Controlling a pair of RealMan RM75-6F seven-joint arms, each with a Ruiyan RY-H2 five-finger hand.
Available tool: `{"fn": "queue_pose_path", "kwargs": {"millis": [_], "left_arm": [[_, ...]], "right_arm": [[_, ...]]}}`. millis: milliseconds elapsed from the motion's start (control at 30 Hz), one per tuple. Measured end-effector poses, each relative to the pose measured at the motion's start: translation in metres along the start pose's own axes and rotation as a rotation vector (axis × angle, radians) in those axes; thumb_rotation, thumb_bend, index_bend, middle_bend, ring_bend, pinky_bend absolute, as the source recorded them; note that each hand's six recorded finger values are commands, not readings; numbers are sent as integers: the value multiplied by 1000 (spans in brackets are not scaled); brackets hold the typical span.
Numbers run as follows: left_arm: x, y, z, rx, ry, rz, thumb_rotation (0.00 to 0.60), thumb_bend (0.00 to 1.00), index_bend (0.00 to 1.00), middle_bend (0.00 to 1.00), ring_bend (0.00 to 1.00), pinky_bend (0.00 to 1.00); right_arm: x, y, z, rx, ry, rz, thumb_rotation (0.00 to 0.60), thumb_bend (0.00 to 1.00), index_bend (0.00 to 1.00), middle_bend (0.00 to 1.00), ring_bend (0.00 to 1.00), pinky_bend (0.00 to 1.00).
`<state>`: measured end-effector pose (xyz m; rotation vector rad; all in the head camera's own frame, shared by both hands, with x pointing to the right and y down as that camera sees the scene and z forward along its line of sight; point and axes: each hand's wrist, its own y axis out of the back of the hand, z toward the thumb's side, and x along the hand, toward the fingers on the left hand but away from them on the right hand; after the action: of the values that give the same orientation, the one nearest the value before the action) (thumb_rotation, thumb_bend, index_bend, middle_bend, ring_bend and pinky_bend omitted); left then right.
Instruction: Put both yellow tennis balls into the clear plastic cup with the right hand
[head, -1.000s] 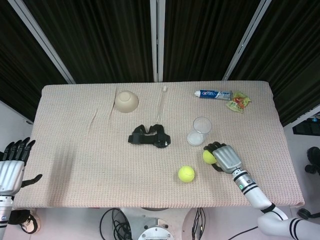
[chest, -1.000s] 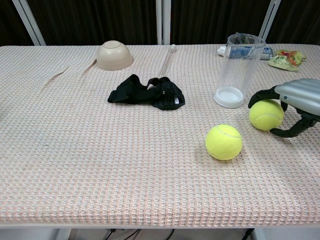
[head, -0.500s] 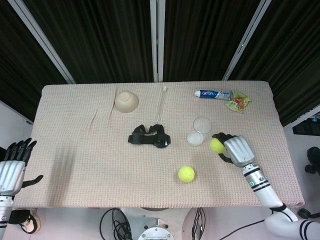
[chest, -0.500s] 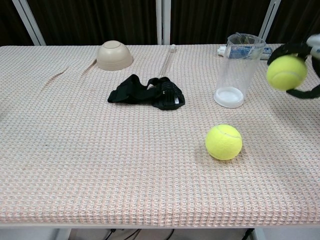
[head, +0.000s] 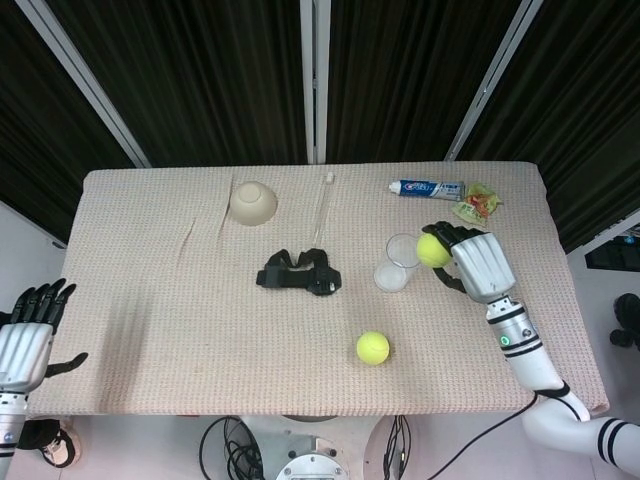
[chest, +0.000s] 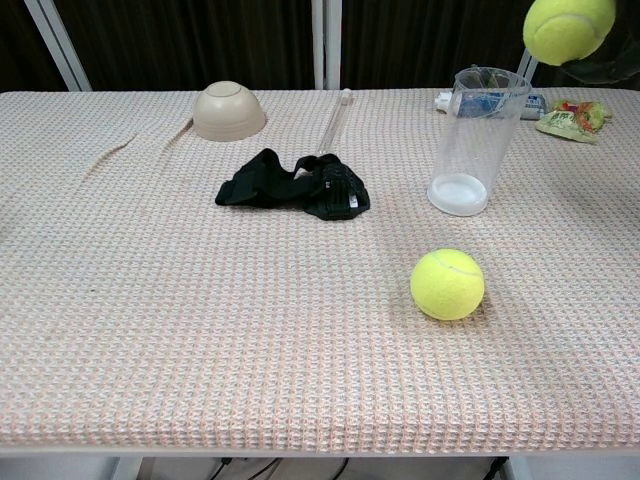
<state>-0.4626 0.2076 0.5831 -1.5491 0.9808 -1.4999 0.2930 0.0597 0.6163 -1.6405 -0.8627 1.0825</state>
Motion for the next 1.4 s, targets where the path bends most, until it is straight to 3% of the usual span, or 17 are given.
{"fn": "queue_pose_path", "kwargs": {"millis": [167,400,533,800,1033,1167,1400], "left_arm": [[3,-1,-4,-4,14,-7,600,87,12,0,0,0],[5,-2,-6,-8,20,-14,600,87,13,0,0,0],[5,-2,-6,-8,23,-11,600,87,13,0,0,0],[5,-1,-5,-6,17,-4,600,86,14,0,0,0],[5,1,-7,-4,27,2,600,87,14,0,0,0],[4,2,-9,-12,32,7,600,88,14,0,0,0],[1,8,-11,-37,34,21,600,88,14,0,0,0]], "right_arm": [[-19,-7,10,-7,17,29,600,282,471,412,396,563],[-21,-12,16,-72,23,85,600,179,95,152,47,195],[-21,-10,16,-79,28,87,600,176,10,80,0,153],[-13,3,27,-90,80,47,600,176,1,126,4,153],[17,18,65,-89,272,38,600,176,33,172,66,241],[47,10,79,-86,368,147,600,176,35,174,76,258],[75,-30,71,-43,379,373,600,176,37,163,72,263]]}}
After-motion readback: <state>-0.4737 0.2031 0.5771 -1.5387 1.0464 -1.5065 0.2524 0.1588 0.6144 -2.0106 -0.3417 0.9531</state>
